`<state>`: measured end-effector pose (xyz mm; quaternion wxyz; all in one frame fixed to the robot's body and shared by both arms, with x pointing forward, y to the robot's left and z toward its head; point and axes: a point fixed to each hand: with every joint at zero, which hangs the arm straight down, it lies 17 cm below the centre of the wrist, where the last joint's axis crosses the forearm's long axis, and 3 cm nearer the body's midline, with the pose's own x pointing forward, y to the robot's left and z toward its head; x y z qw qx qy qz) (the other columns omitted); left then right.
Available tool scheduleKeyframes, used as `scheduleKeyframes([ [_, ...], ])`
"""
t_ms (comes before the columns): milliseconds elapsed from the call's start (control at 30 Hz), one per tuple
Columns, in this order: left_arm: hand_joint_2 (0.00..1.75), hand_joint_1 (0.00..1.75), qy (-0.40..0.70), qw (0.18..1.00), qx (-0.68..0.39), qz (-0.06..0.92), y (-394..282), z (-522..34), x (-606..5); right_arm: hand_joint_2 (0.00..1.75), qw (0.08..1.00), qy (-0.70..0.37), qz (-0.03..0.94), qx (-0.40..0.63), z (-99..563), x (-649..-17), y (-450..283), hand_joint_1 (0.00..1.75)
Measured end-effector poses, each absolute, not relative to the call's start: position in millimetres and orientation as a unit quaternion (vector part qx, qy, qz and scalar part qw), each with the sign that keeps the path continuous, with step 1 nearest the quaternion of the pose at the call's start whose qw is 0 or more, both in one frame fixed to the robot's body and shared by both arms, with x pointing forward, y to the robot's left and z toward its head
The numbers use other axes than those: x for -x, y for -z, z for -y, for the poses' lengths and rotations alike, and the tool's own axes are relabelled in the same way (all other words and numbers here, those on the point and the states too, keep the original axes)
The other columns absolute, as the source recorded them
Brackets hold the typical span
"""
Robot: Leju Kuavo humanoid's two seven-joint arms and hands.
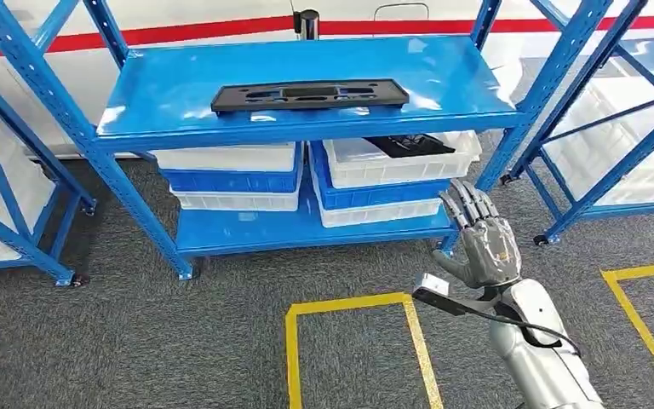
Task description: Take the parts from the cabinet and place them on the table.
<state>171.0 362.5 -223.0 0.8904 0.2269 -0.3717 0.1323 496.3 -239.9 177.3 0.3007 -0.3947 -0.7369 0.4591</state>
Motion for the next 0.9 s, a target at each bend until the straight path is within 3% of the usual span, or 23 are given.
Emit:
scheduleKeyframes([
  [900, 0.0, 0.0, -0.136, 0.89, -0.23, 0.37, 223, -365, -171, 1.75, 0.291, -0.468, 0.742, 0.382, 220, -501, -183, 0.0],
])
